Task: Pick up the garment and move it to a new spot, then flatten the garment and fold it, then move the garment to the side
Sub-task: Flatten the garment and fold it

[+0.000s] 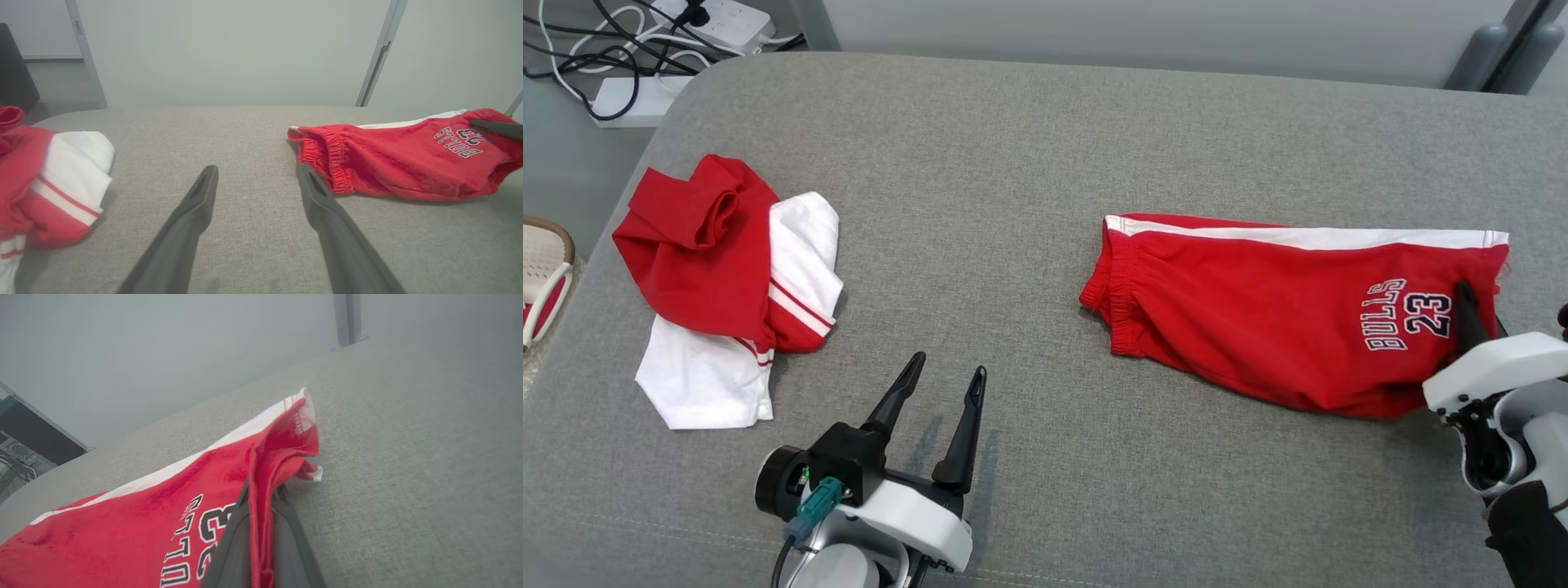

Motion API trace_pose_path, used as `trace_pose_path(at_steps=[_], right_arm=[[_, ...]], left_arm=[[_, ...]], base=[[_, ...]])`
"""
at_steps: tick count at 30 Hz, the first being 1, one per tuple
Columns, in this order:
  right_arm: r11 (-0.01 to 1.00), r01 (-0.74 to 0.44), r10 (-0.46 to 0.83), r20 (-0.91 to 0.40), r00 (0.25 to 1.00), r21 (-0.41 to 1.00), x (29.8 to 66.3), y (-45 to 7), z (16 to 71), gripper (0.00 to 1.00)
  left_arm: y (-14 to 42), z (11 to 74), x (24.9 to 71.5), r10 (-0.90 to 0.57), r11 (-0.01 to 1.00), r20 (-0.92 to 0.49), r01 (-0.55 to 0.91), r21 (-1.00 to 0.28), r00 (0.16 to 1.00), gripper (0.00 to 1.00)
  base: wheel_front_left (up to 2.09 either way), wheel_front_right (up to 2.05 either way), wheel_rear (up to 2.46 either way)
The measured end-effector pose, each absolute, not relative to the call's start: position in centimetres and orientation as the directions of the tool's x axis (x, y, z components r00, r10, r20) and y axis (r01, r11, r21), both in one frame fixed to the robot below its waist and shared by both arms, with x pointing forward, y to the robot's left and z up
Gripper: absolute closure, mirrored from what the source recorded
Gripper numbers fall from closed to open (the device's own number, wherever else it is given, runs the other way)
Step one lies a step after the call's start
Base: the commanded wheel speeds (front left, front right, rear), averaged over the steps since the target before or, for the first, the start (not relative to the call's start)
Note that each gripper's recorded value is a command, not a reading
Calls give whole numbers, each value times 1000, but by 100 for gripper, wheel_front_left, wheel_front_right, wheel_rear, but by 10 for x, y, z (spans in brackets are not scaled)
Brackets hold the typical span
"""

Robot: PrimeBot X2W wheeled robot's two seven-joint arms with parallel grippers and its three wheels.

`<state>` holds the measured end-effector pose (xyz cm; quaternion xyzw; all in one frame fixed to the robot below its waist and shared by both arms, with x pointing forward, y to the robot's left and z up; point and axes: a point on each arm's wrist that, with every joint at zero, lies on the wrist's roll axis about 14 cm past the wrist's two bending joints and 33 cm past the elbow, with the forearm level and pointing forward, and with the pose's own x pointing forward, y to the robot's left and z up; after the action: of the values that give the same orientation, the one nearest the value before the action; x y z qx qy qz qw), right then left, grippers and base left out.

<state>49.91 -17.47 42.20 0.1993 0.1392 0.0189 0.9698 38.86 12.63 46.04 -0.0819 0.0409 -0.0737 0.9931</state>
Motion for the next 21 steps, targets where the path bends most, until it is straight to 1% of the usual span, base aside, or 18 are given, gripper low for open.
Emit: trace_pose_path(at_steps=[1,2,5,9,16,21], right_arm=[[918,-9,113,-239,964,396,501,-168,429,100],[918,-9,113,-239,964,396,501,-168,429,100],[905,-111,196,-169,966,412,505,-141,451,100],[881,-237,308,-115,945,410,504,-105,469,100],[824,-418,495,-128,859,382,501,-38,475,100],[791,-491,570,-148,808,367,507,-2,476,100]], left_arm=[[125,461,388,-157,975,-67,144,-170,985,0],[125,461,388,-157,975,-67,144,-170,985,0],[122,463,387,-163,973,-62,150,-176,985,0],[123,464,385,-159,972,-61,146,-183,985,0],[129,462,377,-138,972,-71,121,-204,988,0],[139,459,370,-101,973,-86,80,-215,991,0]], base=[[0,0,0],[0,0,0],[0,0,0],[0,0,0],[0,0,0],[0,0,0]])
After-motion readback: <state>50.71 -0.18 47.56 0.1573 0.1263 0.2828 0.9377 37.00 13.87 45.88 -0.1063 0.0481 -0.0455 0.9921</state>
